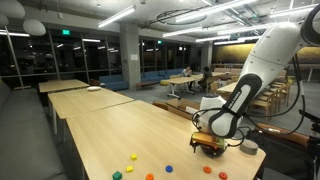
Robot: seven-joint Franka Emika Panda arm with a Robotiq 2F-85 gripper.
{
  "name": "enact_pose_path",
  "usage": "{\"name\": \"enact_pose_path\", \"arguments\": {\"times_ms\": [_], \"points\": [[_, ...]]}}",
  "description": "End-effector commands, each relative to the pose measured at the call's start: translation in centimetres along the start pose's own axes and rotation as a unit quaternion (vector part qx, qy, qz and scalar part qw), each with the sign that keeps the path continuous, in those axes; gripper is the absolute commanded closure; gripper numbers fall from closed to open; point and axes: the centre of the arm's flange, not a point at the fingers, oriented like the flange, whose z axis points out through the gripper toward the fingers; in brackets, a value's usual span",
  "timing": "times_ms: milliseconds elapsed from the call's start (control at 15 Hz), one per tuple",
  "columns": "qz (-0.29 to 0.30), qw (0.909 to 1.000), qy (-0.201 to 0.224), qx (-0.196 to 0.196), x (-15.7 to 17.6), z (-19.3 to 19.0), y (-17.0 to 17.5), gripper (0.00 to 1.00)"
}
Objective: Put some of the rings in the black bowl
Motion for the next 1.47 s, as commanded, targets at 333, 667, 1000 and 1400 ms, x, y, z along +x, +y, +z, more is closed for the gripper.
{"name": "enact_pose_path", "arguments": {"times_ms": [333,667,1000,1400], "points": [[0.03,0.9933,-0.107,0.031,-8.5,-0.3,-1.6,0.0],[0.115,0.9886,-0.098,-0.007,-7.8,1.0,-2.0,0.0],[0.198,0.9761,-0.087,-0.02,-6.6,2.6,-1.9,0.0],[0.295,0.9516,-0.076,-0.045,-6.5,4.0,-2.5,0.0]]}}
